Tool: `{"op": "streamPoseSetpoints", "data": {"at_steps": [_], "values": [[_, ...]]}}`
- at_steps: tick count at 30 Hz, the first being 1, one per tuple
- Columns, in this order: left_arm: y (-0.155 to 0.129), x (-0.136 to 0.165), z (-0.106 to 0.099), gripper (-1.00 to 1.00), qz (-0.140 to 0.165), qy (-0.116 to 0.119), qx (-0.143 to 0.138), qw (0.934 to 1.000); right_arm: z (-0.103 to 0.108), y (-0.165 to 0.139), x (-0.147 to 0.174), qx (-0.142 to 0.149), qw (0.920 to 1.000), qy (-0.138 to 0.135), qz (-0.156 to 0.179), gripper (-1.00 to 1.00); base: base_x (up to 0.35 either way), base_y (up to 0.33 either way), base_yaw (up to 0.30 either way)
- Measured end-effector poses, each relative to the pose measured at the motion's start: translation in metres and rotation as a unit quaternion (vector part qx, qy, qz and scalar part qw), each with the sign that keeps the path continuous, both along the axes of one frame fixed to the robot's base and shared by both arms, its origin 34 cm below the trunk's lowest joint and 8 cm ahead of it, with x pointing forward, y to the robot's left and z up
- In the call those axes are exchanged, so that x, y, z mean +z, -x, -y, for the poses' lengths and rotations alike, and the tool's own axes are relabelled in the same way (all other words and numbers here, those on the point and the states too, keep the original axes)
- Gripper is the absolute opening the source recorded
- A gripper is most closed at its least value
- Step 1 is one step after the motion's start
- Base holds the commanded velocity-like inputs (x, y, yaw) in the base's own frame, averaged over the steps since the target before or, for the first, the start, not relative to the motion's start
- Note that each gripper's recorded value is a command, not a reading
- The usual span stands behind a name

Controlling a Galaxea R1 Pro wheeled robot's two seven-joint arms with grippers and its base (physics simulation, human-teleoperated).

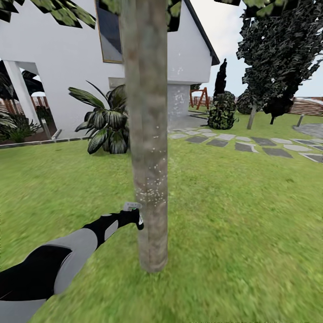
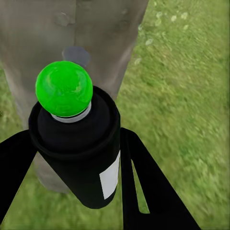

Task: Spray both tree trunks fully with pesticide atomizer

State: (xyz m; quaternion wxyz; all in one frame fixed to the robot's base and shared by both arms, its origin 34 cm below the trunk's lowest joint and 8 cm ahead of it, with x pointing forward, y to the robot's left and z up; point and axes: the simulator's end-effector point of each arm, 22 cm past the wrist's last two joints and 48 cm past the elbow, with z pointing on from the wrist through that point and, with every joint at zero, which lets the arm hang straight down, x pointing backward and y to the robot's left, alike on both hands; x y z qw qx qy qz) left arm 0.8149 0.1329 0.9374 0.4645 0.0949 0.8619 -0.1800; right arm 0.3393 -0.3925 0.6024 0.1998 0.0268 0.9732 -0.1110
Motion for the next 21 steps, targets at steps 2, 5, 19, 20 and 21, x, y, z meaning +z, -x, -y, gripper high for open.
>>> {"op": "streamPoseSetpoints", "data": {"at_steps": [2, 5, 19, 20, 21], "values": [[0.0006, -0.0015, -0.0015, -1.0, 0.0, -0.007, -0.003, 1.0, 0.0, -0.0001, 0.0, 0.0, 1.0, 0.0, 0.0, 1.0, 0.0, 0.35, -0.018], [0.0022, -0.0044, -0.0024, -1.0, -0.001, -0.022, -0.012, 0.9997, 0.0, 0.0, 0.0, 0.0, 1.0, 0.0, 0.0, 1.0, 0.0, 0.35, -0.006], [0.003, -0.0054, -0.0016, -1.0, 0.0, -0.028, -0.016, 0.9995, 0.0, 0.0, 0.0, 0.0, 1.0, 0.0, 0.0, 1.0, 0.001, 0.246, 0.0], [0.003, -0.0055, -0.0016, -1.0, 0.0, -0.028, -0.016, 0.9995, 0.0, 0.0, 0.0, 0.0, 1.0, 0.0, 0.0, 1.0, 0.094, 0.185, 0.0], [0.003, -0.0053, -0.0016, -1.0, 0.0, -0.028, -0.016, 0.9995, 0.0, 0.0, 0.0, 0.0, 1.0, 0.0, 0.0, 1.0, 0.124, 0.227, -0.006]]}}
